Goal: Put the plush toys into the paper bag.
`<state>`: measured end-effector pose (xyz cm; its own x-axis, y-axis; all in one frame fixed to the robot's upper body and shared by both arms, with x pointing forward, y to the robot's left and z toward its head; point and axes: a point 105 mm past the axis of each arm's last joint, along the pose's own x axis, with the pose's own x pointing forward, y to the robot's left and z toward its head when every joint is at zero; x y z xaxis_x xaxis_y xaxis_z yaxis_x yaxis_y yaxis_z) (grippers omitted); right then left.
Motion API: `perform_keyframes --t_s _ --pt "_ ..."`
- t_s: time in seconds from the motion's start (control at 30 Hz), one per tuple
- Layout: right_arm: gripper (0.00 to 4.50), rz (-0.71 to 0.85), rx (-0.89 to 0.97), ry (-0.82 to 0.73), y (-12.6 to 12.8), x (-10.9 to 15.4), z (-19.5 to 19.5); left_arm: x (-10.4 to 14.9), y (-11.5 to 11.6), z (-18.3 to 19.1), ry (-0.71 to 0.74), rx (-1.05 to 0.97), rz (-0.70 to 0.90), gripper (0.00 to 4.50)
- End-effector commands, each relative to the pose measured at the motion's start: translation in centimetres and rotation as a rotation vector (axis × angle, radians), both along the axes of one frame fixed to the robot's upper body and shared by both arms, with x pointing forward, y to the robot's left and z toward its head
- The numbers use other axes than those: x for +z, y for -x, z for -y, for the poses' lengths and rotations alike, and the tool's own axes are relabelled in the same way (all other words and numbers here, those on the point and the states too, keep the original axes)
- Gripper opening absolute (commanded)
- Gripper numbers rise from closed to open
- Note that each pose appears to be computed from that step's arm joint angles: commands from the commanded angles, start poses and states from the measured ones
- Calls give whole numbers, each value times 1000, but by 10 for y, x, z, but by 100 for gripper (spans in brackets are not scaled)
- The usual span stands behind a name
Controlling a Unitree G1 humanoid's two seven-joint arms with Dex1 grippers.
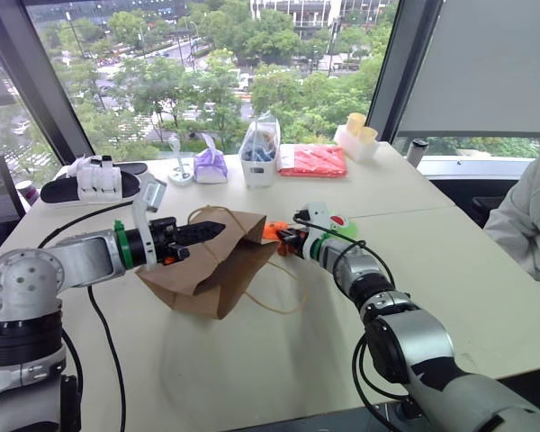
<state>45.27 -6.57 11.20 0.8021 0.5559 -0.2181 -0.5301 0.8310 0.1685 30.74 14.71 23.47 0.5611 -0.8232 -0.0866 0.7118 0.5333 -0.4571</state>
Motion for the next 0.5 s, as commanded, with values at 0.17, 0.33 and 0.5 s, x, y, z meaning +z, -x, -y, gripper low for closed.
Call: perform_keyframes --t_s 0.17,0.33,0.5 --pt "2 102 -9 -44 -6 26 1 14 1 -1 16 1 65 0" --pt "2 361 -24 -21 0 84 36 16 -1 -1 23 -3 71 0" --pt "2 419 -26 -27 31 104 59 16 -2 2 33 -14 73 0"
